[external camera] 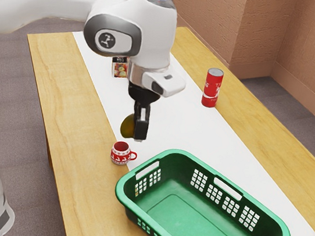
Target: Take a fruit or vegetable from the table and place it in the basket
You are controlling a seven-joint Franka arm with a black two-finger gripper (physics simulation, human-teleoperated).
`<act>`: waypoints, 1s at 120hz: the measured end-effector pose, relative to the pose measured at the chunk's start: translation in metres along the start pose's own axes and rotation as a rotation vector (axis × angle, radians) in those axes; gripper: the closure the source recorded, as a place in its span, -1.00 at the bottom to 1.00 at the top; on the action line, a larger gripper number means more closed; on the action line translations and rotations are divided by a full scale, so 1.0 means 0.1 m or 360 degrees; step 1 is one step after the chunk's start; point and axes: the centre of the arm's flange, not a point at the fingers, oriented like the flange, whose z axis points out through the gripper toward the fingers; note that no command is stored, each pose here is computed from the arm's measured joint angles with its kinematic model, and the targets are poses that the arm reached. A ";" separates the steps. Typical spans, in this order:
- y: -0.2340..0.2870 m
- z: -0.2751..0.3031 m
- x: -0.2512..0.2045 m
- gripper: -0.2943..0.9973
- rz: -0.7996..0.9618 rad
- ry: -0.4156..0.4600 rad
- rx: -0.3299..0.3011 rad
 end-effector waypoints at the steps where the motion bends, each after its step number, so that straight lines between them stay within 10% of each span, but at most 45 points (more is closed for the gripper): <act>1: 0.03 0.02 0.01 0.12 0.0006 -0.0007 0.0000; 71: 1.38 0.42 0.82 0.12 0.0292 0.0001 -0.0042; 120: 1.36 0.21 1.04 -0.50 0.0313 0.0092 -0.0140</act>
